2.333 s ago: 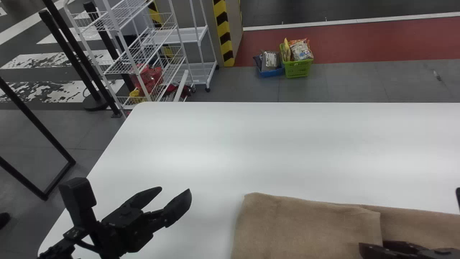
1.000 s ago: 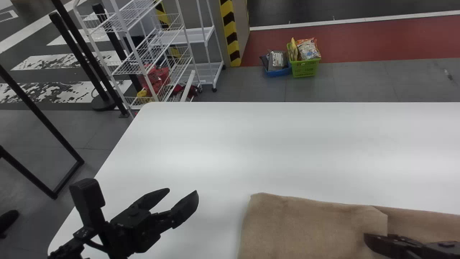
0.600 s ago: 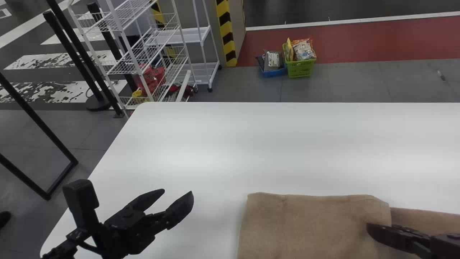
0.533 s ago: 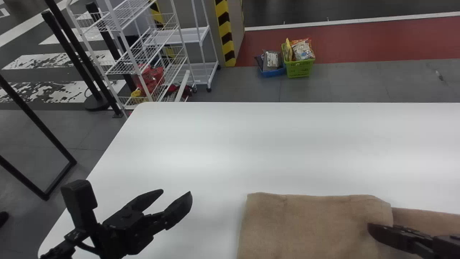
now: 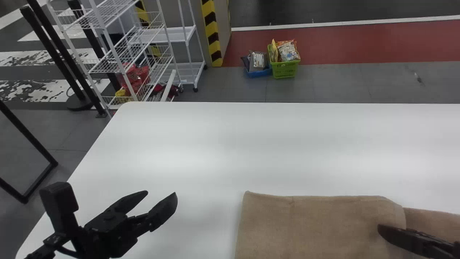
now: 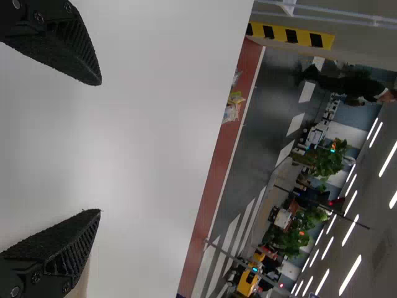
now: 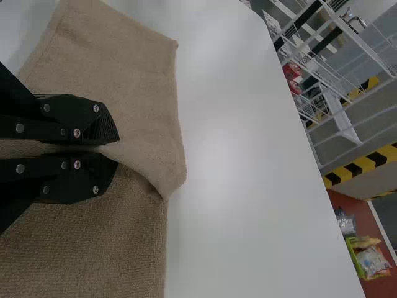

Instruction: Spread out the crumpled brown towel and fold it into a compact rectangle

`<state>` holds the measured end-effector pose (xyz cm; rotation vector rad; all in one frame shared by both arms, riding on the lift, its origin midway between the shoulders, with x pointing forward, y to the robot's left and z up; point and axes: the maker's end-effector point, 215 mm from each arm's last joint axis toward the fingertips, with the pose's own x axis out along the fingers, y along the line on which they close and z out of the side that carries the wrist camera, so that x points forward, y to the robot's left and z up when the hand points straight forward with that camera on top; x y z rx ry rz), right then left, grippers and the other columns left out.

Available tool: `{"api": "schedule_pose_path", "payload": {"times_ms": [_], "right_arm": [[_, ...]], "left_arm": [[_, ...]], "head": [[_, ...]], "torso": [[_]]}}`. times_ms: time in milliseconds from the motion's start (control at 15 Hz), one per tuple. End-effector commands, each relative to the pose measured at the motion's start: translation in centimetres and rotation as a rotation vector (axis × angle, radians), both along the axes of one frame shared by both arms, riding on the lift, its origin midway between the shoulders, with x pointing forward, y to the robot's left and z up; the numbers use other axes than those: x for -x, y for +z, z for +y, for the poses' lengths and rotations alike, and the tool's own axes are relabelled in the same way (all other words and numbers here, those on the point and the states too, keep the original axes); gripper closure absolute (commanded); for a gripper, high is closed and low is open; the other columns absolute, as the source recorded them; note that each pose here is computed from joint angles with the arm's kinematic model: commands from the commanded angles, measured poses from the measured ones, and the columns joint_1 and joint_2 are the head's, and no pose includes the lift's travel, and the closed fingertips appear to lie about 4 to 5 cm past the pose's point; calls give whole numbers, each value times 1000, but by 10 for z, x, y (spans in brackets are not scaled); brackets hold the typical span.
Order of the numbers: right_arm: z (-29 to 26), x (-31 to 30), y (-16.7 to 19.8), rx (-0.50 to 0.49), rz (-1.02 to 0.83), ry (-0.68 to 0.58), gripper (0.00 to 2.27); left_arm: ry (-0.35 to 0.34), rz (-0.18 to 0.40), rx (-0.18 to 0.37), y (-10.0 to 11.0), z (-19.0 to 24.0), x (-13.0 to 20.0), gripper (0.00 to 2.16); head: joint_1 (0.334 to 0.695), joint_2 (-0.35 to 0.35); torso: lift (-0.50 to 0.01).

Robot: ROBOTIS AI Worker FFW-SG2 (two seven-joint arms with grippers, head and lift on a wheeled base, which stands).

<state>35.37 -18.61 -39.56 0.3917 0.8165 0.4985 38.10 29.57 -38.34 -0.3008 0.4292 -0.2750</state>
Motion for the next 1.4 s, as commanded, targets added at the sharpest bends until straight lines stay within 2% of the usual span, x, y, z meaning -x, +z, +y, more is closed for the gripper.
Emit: {"api": "schedule_pose_path", "payload": {"times_ms": [0, 533, 1000, 1333], "right_arm": [[-14, 2, 4, 2, -3, -29, 1058], [-58, 11, 17, -34, 0, -120, 1058], [-99, 10, 21, -19, -19, -204, 1058], [-93, 5, 32, -62, -40, -192, 1058]], "left_arm": [[3, 0, 1, 0, 0, 0, 76], [1, -5, -1, 2, -1, -1, 76], [-11, -5, -1, 2, -8, -2, 76], [-14, -4, -1, 2, -10, -2, 76]], "head": [[695, 173], [695, 97], [695, 34], [695, -2]], "torso": [[-127], [-127], [-127], [-127]]}}
